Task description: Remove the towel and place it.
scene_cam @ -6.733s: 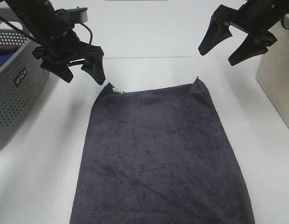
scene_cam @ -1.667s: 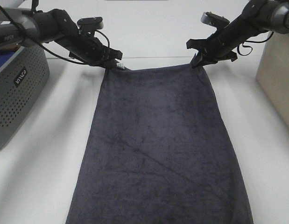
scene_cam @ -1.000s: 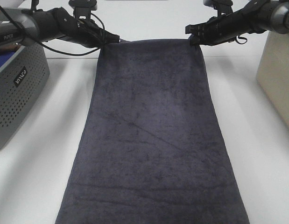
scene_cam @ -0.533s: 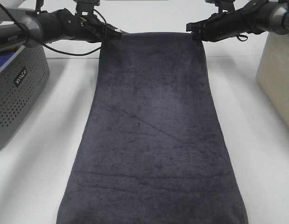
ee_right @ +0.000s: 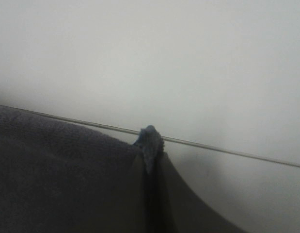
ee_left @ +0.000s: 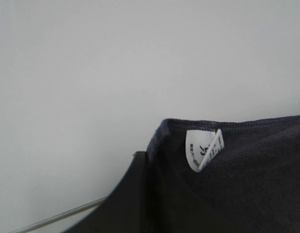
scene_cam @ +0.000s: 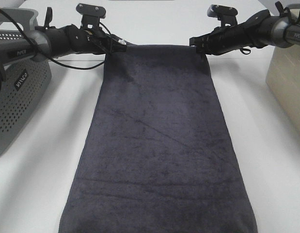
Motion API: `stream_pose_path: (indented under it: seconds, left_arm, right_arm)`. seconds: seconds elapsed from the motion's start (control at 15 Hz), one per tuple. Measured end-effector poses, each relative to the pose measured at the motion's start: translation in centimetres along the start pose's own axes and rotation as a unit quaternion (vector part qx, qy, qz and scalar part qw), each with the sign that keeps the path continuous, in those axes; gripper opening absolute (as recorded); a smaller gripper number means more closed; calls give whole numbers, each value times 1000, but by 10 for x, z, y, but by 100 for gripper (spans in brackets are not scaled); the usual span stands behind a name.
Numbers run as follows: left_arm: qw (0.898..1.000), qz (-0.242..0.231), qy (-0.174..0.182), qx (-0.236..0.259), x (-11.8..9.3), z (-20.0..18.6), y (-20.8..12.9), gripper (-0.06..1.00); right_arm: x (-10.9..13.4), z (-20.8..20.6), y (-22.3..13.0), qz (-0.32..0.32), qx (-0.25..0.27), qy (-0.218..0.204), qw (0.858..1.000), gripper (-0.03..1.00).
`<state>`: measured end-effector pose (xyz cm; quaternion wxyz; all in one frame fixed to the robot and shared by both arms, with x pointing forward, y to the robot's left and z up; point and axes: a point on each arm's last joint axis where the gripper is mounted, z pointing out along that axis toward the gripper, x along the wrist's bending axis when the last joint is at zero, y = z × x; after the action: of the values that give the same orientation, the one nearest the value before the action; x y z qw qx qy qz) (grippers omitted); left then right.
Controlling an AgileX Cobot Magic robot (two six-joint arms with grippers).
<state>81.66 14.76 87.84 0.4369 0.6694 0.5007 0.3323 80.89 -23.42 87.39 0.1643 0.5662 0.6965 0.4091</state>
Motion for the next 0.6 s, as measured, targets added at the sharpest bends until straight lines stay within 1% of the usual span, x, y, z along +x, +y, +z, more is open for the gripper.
stream_pose_path:
  seconds: [0.13,0.27,0.33,0.4,0.47,0.6]
  left_arm:
    - [1000,0,5,-4,1,3,-7,0]
    - [1000,0,10,-6,2,7,-15,0]
    - [1000,0,14,-11,2,9,-19,0]
    - [1000,0,15,-11,3,10,-21,0]
    - [1000,0,17,-12,3,12,-25,0]
    - [1000,0,20,-13,3,14,-29,0]
  right_arm:
    - [-1,8,-9,6,6,0,1000,5]
    - [-3,14,-18,9,15,0,1000,11]
    - [-4,16,-21,11,17,-1,1000,17]
    - [-5,17,-21,13,14,-3,1000,25]
    - [-5,17,-20,14,11,-5,1000,30]
    - [-7,17,-17,24,-5,-14,1000,46]
